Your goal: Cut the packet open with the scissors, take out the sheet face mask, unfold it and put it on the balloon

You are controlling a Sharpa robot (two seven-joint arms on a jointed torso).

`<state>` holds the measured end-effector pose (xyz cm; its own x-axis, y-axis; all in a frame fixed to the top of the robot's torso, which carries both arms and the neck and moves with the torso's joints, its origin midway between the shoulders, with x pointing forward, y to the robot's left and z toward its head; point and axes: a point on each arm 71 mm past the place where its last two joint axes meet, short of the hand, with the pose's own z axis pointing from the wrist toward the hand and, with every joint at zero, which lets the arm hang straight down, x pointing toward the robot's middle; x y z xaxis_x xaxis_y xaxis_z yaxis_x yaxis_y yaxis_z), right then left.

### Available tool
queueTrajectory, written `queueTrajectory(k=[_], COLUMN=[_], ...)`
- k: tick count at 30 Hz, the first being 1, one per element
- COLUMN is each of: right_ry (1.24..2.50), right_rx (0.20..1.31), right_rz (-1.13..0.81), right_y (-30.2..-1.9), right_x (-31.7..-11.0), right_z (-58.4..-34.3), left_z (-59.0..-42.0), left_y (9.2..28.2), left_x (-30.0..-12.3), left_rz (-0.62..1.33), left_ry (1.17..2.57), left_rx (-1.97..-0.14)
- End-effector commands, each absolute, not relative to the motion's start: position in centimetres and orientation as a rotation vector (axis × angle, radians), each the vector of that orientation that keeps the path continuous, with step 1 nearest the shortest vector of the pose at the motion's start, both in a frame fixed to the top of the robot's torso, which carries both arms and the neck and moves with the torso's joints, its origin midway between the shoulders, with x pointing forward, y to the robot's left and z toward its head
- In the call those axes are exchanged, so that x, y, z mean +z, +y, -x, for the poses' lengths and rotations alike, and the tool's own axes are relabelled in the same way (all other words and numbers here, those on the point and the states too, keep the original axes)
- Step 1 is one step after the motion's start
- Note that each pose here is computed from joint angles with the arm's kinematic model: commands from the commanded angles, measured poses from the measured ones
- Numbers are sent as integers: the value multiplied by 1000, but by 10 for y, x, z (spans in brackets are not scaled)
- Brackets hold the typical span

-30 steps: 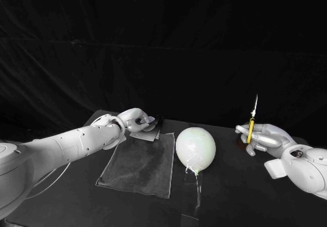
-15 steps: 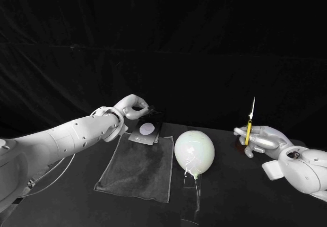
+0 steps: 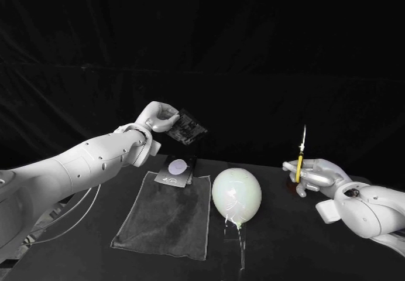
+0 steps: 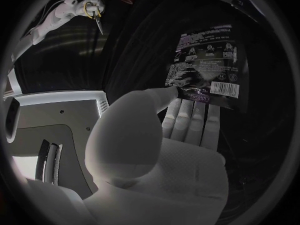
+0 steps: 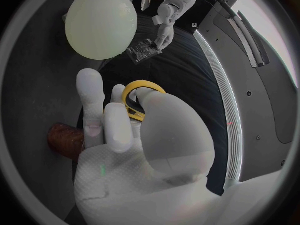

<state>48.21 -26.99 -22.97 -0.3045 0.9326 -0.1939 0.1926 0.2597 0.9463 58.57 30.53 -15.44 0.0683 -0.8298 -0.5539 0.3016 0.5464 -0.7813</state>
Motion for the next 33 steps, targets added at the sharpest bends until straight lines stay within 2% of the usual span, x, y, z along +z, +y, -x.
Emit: queueTrajectory(k=[1,10,15,22,33], right_ry=[1663,1614,1558,1511,1446], right_rx=[1093,1078,1068,1081,1146], right_rz=[-1036,-1038,-1036,-1028,-1012], right_y=[-269,-268,-268,-266,-250], right_x=[-229,-228,-225,-220,-205], right_z=[-484,-486,-486,-483,-474], left_z=[-586,-578,-573,-566,-547], left_y=[295,266,250,229,194], left_x=[-145,-139,-142,-146,-166], left_rz=[644,840,1018,1143,1280], left_ry=[1158,1153,1126,1129,1176], left_rx=[-997,-1148,-1211,-1271,-1362])
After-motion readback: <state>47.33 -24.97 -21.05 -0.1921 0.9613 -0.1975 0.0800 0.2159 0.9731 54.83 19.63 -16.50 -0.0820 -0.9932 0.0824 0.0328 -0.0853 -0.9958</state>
